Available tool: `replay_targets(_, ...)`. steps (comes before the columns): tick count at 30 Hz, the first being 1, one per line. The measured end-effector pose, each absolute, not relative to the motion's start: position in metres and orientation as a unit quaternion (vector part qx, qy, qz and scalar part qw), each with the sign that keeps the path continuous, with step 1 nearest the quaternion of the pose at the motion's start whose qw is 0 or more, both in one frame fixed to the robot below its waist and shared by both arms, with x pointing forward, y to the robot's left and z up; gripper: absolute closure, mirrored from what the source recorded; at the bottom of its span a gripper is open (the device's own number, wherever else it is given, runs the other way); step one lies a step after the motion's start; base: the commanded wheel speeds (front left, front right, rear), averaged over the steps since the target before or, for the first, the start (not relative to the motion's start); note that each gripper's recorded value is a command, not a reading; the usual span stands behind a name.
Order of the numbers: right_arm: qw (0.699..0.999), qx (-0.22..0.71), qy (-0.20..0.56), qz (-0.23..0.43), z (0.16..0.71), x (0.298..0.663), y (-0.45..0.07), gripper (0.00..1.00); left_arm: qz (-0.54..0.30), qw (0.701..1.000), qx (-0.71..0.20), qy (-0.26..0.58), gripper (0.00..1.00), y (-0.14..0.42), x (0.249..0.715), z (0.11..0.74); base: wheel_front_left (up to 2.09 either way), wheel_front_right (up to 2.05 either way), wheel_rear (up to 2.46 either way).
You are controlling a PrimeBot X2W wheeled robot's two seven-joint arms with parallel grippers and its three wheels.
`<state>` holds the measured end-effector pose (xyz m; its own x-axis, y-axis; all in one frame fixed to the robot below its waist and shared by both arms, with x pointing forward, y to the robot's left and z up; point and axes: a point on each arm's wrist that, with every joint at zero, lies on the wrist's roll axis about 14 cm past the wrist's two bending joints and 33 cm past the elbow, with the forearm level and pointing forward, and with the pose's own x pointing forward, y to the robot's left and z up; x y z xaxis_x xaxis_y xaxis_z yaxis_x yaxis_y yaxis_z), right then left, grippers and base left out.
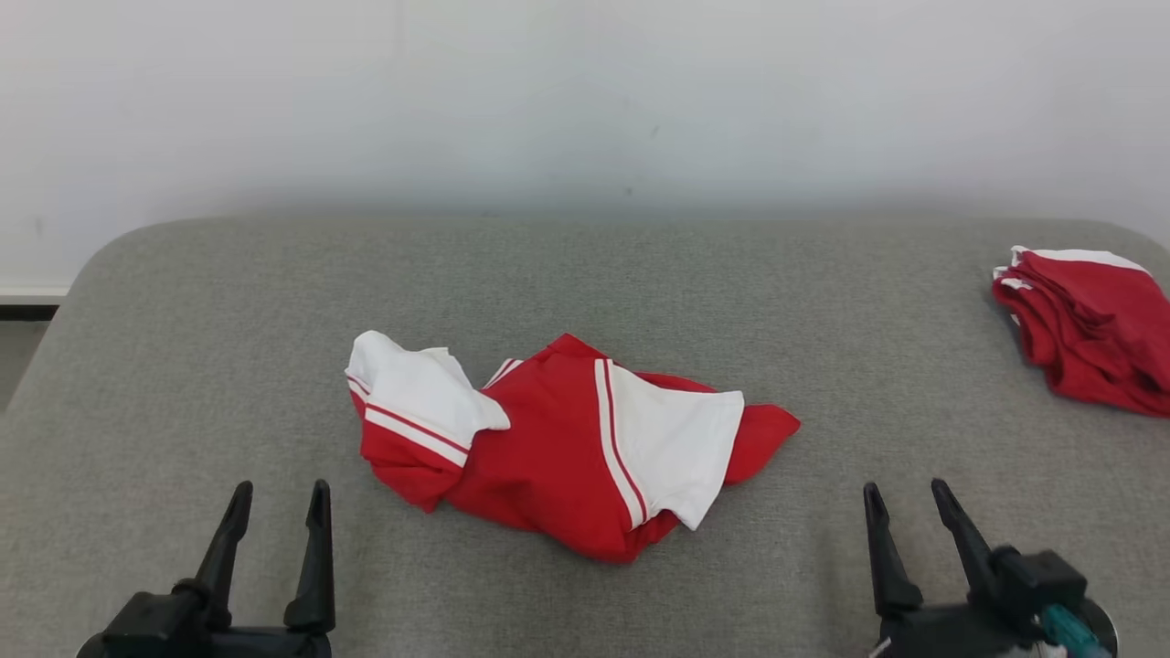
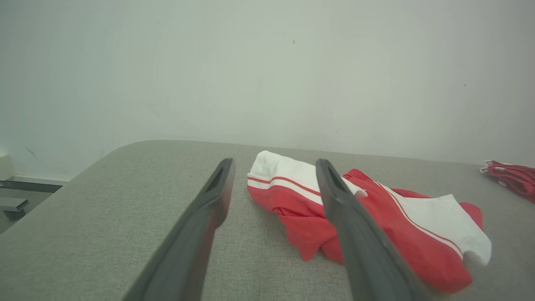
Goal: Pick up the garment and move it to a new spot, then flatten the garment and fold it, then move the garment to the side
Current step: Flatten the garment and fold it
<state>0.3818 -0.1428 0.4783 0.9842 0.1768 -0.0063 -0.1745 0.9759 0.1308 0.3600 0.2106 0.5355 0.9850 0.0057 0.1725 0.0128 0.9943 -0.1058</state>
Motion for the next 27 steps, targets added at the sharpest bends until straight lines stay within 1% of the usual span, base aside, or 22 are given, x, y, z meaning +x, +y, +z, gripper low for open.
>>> replay_targets(5,0.990,0.041,0.011,0.131,0.488,0.411,-0.120,0.00,-0.001,0.995,-0.059,-0.080,0.00,0.209,0.357,0.531,0.00,0.00,0.00)
replay_targets(9,0.986,0.016,0.027,0.162,0.487,0.438,-0.103,0.00,0.003,0.995,-0.064,-0.075,0.00,0.208,0.358,0.528,0.00,0.00,0.00)
replay_targets(16,0.979,-0.015,0.072,0.191,0.466,0.480,-0.082,0.00,0.017,0.995,-0.072,-0.062,0.00,0.214,0.357,0.520,0.00,0.00,0.00)
replay_targets(20,0.971,-0.027,0.110,0.210,0.443,0.492,-0.065,0.00,0.035,0.995,-0.077,-0.050,0.00,0.223,0.352,0.512,0.00,0.00,0.00)
replay_targets(27,0.957,-0.032,0.168,0.235,0.402,0.491,-0.043,0.00,0.066,0.994,-0.077,-0.036,0.00,0.240,0.342,0.503,0.00,0.00,0.00)
